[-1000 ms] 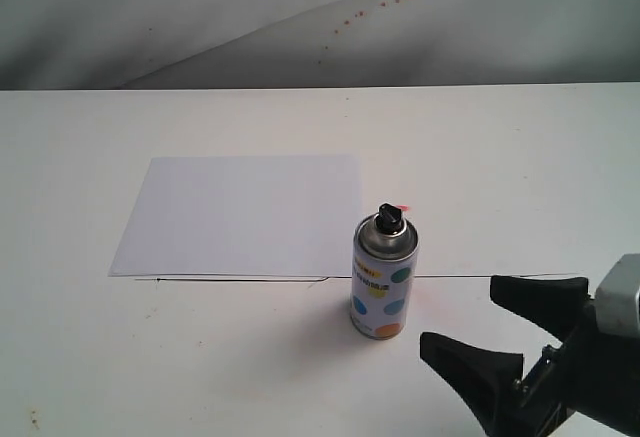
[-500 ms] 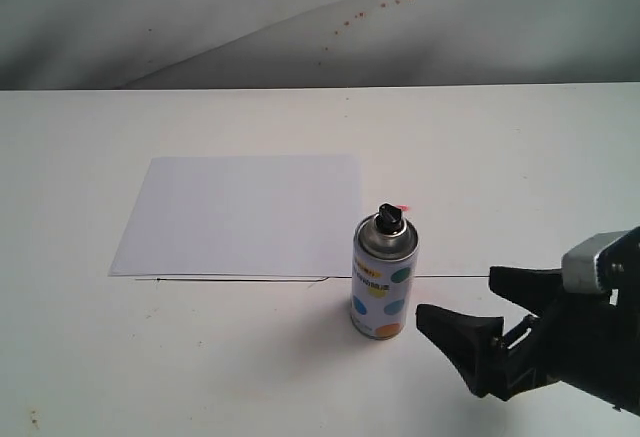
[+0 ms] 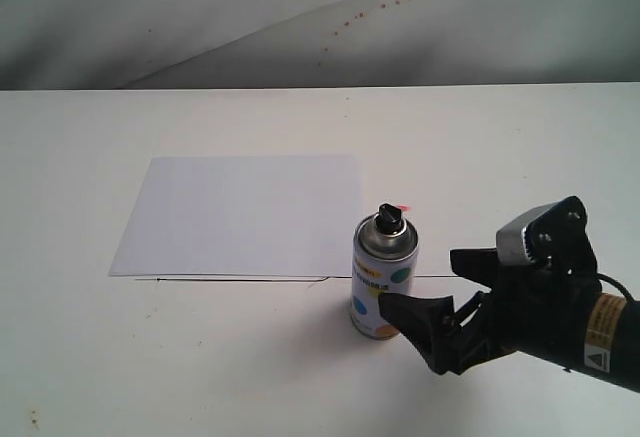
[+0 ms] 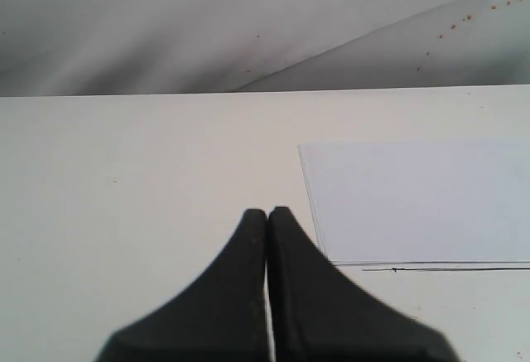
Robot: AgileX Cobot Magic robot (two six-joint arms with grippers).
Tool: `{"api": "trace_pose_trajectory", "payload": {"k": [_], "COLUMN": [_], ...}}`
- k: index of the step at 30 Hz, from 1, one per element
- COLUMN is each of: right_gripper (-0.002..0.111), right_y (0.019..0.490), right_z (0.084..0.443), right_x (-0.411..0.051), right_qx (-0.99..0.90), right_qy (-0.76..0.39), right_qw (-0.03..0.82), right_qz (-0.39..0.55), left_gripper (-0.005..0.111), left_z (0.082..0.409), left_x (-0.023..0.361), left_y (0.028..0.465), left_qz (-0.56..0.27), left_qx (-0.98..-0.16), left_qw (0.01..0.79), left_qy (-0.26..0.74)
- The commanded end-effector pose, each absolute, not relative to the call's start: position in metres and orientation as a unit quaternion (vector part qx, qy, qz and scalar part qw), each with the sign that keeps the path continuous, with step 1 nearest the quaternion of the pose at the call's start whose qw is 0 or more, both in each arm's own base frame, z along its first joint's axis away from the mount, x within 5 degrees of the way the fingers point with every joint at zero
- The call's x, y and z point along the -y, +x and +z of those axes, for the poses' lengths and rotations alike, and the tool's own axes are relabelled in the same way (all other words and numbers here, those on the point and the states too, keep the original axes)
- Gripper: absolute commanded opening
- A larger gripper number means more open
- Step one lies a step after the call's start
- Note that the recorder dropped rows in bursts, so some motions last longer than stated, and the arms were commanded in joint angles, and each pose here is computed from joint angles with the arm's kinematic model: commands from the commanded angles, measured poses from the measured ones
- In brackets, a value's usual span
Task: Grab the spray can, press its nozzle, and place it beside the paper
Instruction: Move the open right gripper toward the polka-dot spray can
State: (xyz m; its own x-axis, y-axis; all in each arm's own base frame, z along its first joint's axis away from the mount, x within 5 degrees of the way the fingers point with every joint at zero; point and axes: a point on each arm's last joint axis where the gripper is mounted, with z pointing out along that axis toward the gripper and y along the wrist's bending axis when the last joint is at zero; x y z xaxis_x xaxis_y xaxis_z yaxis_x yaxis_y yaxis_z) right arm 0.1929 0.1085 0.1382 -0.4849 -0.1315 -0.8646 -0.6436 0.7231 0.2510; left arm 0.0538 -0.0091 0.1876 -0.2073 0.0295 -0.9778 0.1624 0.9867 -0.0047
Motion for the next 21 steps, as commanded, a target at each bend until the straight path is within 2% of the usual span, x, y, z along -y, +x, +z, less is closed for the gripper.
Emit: {"api": "trace_pose_trajectory", "payload": {"k": [1, 21], "right_gripper": [0.105, 0.105], "right_y": [0.2002, 0.1999], "right_z": [0.1407, 0.1405], "right_x": [-0.1107, -0.1106], "right_qx": [-0.814, -0.815], "right_qy": [-0.24, -0.24], "right_qw": [0.45, 0.45], "right_qz": [0.277, 0.277], "left_gripper": [0.0, 0.0], "left_z": [0.1866, 0.1866], "left_x": [0.0093, 0.0093], "left_y": [0.0537, 0.0537], "left_qz": [-0.054, -0.054], "left_qx": [-0.773, -0.773], "left_qw": [0.628, 0.628], "left_qy": [0.064, 0.064]}}
